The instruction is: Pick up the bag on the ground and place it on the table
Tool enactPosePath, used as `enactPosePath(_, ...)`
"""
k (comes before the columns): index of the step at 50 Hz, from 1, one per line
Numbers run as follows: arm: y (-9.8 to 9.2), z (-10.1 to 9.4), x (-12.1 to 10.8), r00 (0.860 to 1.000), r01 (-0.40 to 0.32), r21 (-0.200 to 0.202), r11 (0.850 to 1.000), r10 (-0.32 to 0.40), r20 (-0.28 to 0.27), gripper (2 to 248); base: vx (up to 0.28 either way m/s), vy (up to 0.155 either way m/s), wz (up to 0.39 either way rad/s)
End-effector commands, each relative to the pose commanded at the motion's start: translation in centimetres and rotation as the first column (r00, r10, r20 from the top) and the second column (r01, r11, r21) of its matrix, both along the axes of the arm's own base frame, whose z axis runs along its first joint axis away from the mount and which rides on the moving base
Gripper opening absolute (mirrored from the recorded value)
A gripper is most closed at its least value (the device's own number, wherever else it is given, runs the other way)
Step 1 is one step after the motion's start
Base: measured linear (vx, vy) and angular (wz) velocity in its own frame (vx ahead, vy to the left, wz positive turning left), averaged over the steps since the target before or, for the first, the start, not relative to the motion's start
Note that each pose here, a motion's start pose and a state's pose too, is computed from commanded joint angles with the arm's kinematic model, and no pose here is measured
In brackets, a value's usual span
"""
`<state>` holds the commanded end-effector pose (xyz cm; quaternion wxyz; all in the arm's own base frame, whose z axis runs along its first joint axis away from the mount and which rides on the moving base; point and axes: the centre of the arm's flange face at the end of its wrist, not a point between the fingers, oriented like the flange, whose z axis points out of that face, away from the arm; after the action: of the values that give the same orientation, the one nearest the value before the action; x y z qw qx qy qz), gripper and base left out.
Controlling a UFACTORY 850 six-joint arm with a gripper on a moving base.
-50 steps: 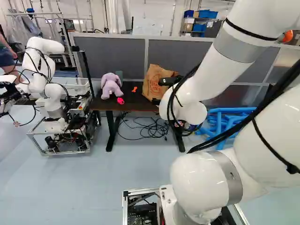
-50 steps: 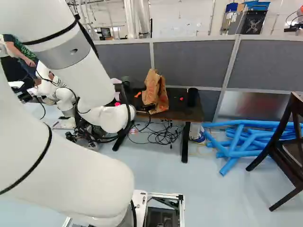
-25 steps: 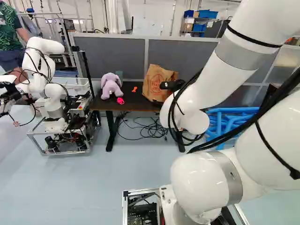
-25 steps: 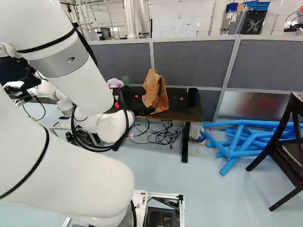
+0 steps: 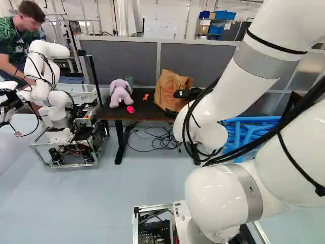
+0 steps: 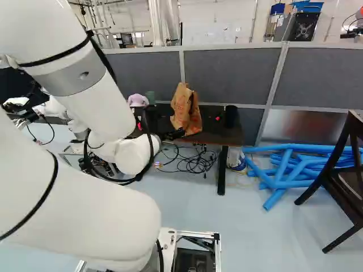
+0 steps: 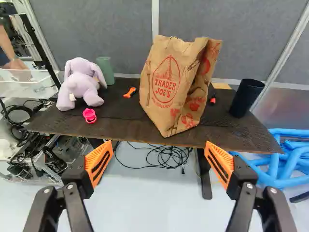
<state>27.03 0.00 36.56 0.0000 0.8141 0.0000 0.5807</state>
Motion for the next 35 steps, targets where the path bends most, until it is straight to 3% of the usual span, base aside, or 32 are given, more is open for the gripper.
enactPosePath(35, 0.0, 0.0, 0.0, 1.0, 0.0, 0.0, 1.0, 0.0, 0.0, 247, 0.0, 0.0, 0.0)
